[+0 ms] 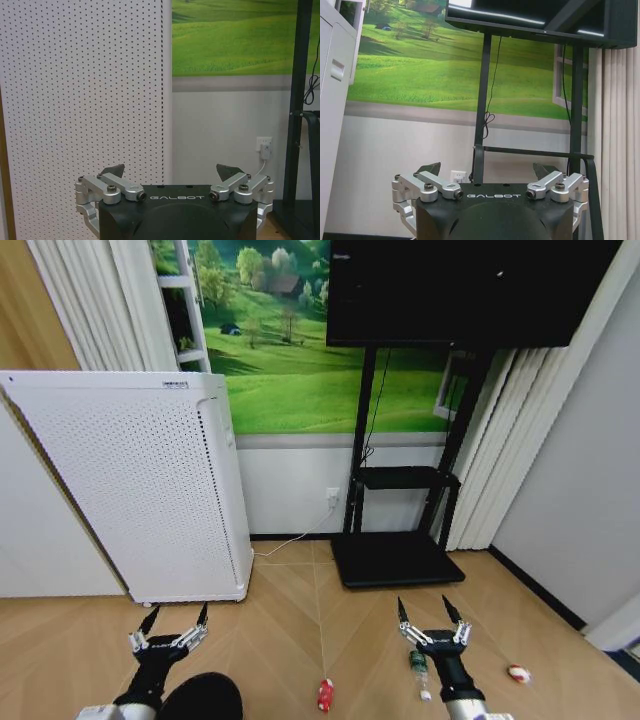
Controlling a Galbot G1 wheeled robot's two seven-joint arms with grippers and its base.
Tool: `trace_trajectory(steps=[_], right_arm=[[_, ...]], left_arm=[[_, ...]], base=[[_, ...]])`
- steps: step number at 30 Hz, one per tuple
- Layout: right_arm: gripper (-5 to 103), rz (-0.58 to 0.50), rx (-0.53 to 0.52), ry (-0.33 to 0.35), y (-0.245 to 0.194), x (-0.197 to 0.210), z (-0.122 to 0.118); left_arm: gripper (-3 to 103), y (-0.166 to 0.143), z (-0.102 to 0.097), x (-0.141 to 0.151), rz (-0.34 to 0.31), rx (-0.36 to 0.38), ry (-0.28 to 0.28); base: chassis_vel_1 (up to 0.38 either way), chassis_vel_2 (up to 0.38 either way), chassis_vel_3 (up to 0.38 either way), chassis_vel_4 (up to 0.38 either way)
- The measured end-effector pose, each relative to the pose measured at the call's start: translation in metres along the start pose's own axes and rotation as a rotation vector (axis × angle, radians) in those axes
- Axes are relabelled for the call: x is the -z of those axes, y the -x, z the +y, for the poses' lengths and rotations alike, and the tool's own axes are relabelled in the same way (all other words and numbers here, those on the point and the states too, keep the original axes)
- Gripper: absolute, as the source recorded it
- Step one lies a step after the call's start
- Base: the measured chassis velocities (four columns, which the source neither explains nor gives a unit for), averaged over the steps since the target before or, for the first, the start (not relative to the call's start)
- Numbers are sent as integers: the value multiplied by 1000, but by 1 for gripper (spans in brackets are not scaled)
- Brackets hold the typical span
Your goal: Pick up the trash bin and place the garbage on the floor into it.
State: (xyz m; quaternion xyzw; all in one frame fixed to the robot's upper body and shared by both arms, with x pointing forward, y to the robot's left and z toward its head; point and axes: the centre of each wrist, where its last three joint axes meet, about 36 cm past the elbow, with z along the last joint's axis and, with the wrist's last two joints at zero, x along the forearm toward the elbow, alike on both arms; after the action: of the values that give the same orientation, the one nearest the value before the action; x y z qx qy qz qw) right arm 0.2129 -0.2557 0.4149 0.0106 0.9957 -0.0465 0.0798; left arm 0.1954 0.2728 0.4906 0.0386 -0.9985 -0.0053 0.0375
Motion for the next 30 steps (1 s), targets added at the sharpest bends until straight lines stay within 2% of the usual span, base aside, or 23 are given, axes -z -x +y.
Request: trace_trajectory(steps=[30], right_arm=[[100,0,1,-3,0,-1,0]], left_arm=[[100,0,0,-1,2,1,-2]], base=[[0,0,0,0]])
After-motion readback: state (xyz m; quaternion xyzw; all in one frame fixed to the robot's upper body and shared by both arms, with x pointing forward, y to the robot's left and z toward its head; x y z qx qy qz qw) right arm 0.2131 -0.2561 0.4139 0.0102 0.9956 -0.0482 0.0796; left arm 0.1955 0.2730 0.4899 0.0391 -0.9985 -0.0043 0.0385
